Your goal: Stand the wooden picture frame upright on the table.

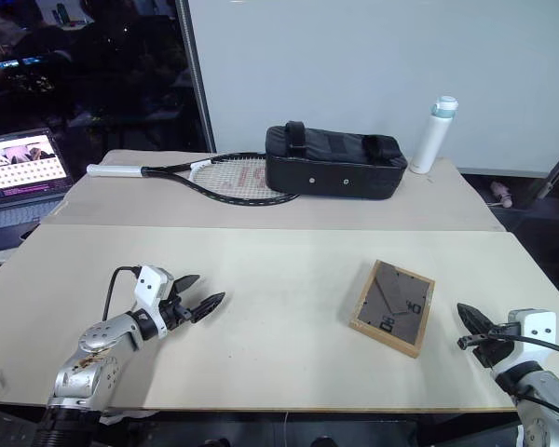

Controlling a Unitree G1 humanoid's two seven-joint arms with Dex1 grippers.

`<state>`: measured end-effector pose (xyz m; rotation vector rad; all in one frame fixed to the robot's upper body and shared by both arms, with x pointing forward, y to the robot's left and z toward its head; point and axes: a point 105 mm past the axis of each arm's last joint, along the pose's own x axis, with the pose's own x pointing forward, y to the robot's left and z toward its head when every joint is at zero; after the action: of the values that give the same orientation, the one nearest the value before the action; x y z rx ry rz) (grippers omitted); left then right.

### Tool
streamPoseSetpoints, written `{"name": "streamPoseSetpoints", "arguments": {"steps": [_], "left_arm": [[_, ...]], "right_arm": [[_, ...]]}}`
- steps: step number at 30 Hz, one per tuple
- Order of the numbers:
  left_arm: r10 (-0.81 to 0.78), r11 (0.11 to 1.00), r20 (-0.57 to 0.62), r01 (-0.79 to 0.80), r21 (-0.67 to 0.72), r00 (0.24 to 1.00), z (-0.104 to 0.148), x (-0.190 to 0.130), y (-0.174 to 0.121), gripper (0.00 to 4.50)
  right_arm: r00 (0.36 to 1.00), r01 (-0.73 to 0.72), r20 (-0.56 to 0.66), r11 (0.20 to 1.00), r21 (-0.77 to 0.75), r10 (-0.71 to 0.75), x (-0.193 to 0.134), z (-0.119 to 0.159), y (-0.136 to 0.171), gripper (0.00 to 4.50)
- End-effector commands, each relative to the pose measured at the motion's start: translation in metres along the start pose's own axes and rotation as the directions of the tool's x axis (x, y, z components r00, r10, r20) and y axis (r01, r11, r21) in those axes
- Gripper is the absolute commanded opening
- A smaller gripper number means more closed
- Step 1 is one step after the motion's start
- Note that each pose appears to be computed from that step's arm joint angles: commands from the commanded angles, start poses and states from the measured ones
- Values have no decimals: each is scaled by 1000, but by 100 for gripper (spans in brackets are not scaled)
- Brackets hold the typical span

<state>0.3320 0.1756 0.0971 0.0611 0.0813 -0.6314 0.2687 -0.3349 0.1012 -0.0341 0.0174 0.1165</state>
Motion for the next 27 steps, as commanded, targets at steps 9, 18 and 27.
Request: {"name": "streamPoseSetpoints", "arguments": {"steps": [9, 18, 27], "left_arm": [[-354, 934, -20, 353, -53, 935, 64, 30, -42, 216], [-475, 871, -161, 488, 53, 865, 55, 108, -102, 14], [-545, 832, -213, 555, -12, 811, 14, 161, -171, 14]], "right_arm": [[994, 105, 21, 979, -174, -103, -15, 36, -14, 0], [961, 141, -177, 929, -342, -211, -5, 29, -33, 0], [948, -91, -317, 967, -239, 11, 14, 8, 23, 0]]}}
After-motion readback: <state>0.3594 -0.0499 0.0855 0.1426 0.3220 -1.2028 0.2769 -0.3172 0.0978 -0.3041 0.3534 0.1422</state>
